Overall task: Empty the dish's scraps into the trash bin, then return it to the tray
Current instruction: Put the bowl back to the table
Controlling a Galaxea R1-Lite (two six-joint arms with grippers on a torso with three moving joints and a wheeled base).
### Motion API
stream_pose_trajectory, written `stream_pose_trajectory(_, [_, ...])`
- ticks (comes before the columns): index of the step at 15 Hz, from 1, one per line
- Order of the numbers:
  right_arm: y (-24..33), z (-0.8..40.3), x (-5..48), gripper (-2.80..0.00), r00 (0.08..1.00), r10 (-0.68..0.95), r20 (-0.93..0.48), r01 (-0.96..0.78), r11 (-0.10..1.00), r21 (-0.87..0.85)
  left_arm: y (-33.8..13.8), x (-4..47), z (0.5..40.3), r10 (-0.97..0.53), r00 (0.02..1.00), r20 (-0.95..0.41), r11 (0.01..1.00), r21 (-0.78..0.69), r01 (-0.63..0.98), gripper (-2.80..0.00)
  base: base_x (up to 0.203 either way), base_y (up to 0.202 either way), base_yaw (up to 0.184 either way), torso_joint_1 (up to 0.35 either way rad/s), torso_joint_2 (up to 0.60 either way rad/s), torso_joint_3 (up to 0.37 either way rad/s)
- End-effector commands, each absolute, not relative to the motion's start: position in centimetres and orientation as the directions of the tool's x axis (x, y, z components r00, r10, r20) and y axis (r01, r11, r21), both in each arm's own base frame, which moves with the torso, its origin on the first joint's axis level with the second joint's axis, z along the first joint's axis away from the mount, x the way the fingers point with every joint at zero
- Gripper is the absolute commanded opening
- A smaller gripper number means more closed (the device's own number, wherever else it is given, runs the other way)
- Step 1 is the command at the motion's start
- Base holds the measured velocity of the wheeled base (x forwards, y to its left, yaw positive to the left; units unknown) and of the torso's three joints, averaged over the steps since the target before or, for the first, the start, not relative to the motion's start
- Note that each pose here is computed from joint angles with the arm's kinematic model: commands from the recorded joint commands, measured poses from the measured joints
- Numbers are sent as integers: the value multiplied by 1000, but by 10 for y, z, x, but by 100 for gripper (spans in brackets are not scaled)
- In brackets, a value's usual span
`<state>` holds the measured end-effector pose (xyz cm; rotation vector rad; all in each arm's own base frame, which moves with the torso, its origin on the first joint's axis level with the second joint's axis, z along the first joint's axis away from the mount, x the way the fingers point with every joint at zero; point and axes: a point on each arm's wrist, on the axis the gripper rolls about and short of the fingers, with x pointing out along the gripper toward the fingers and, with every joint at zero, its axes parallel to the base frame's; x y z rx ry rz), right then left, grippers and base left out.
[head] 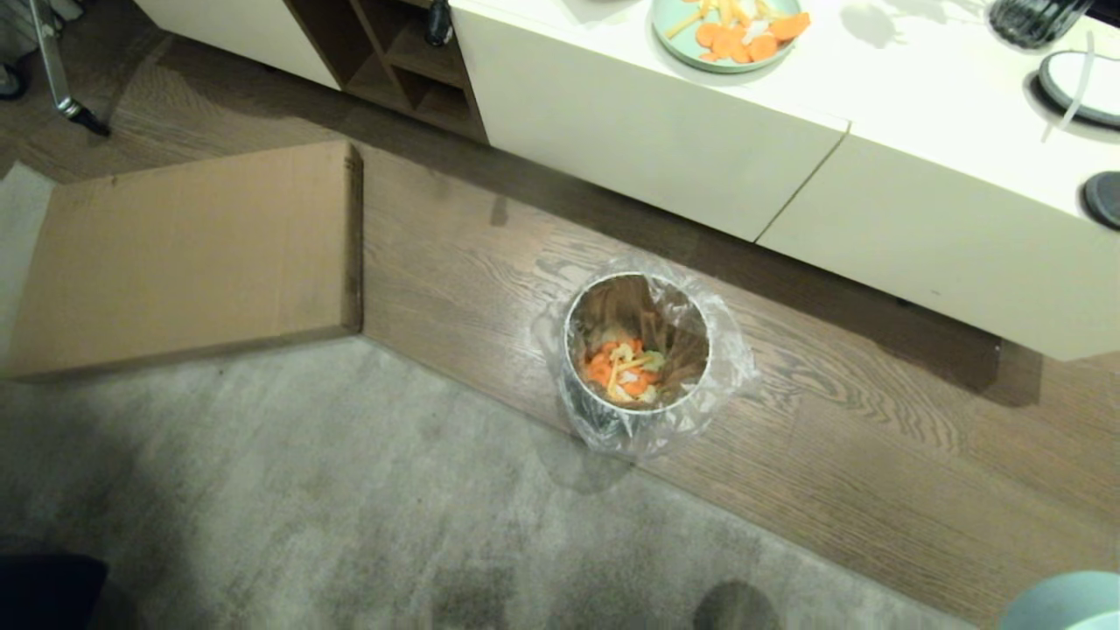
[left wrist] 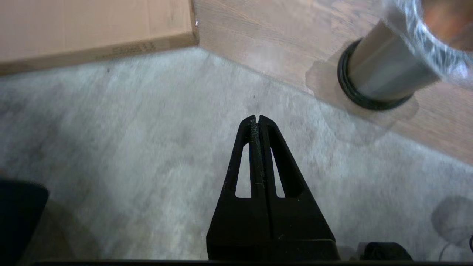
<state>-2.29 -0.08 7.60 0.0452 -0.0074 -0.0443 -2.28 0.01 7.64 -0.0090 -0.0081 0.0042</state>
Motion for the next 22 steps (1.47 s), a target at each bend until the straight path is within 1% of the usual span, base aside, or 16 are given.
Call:
stream_pose_trajectory(1, [-1,76,-23,-280,999,-43,4,43,998,45,0,-23,76,6,1000,9,1000,-8,-6,-280,-187,0,0,2,7,7])
stream_pose_trajectory(5, [-1,76,-23,-280,999,-44,5,44,998,46,0,-23,76,8,1000,9,1000,-5,-8,-280,-153,0,1,0,2,2])
stream_pose_trajectory(15, [-1,76,-23,-280,999,-44,5,44,998,45,0,-23,76,8,1000,9,1000,-3,-8,-280,0,0,0,0,0,3])
stream_pose_trajectory(22, [-1,76,-23,-280,999,-44,4,44,998,46,0,-23,76,9,1000,9,1000,-8,-9,-280,0,0,0,4,3,170])
